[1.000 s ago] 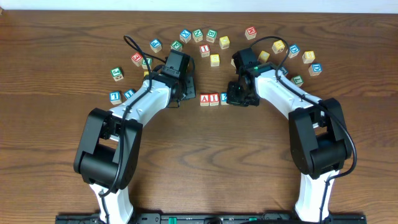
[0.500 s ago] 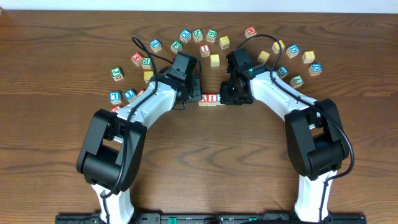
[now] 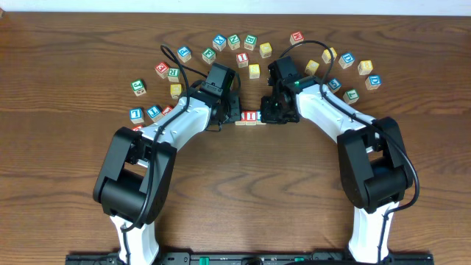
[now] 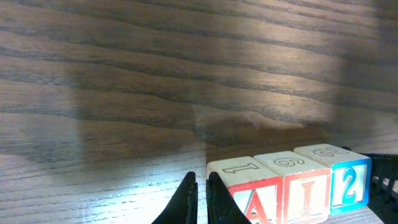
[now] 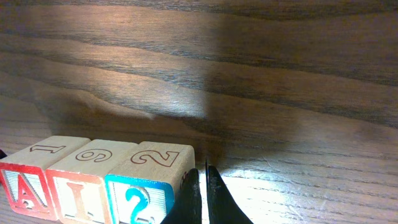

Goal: Spell out AI2

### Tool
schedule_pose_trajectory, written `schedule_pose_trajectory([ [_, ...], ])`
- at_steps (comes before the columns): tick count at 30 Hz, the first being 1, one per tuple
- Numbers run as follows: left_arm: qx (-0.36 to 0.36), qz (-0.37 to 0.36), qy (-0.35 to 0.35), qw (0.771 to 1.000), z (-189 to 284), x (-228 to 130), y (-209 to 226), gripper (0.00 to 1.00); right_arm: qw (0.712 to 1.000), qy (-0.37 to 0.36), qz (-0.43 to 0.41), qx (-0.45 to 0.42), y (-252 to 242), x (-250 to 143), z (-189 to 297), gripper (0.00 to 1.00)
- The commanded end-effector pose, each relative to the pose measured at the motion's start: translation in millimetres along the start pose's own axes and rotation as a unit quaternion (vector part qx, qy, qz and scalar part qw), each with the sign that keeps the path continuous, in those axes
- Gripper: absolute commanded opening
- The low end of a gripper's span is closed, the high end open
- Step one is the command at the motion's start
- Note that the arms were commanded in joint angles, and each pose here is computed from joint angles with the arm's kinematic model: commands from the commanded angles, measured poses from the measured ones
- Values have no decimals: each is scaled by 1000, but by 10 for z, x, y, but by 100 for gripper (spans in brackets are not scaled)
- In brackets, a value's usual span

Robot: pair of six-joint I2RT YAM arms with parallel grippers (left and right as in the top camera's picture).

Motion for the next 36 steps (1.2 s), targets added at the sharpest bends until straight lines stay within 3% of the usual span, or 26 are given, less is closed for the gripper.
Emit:
schedule_pose_trajectory([
  [1,-1,1,20,1000,-66,-98,19,8,1000,-1,10,5,39,-8,19,1],
  [20,-1,-17,17,1000,-77,-134,-42,7,1000,-10,8,5,-8,39,61,1],
  [30,-7,11,-18,1000,146,205,121,7,999,-40,-10,-4,-227,146,415,1],
  [36,-26,-13,-60,998,496,436,86,7,998,-56,4,-9,-216,173,602,1],
])
Point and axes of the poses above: each gripper's point midway between its finger pads, its own z axis back along the fingers, its own y axis along the line the jaws close on, x = y × z, the point moved 3 cm from there along z, back along the fingers, and after that the axes turned 13 degrees about z, right-handed, at the moved point
